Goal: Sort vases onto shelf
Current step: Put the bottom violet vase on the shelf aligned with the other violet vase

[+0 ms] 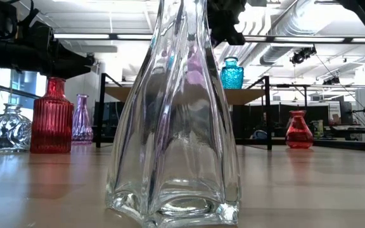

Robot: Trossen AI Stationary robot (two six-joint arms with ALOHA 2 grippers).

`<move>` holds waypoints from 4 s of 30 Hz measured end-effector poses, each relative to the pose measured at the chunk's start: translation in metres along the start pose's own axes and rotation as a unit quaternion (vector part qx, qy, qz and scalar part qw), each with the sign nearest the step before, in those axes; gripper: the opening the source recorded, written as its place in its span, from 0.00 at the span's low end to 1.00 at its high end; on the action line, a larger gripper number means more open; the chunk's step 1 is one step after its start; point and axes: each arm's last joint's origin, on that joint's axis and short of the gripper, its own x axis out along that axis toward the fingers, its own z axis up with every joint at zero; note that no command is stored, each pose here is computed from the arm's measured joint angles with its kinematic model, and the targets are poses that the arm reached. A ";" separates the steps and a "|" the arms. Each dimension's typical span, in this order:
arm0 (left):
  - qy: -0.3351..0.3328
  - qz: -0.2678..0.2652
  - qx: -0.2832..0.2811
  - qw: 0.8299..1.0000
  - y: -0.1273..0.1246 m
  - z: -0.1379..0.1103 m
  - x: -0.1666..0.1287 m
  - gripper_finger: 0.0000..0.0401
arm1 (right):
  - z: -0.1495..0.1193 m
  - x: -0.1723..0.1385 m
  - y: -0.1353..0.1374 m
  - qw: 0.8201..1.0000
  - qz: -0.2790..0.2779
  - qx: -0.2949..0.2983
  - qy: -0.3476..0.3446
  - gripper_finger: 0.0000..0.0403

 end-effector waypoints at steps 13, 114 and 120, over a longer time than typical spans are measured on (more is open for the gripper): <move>0.000 0.000 0.000 1.000 0.000 0.000 0.000 0.46 | 0.004 0.003 -0.002 1.000 -0.025 -0.007 -0.012 0.00; 0.000 0.000 0.000 1.000 0.000 0.000 0.000 0.46 | 0.012 0.019 -0.023 0.998 -0.038 0.041 -0.023 0.15; 0.000 0.000 0.000 1.000 0.000 0.000 0.000 0.46 | 0.013 0.022 -0.024 0.998 -0.035 0.041 -0.022 0.15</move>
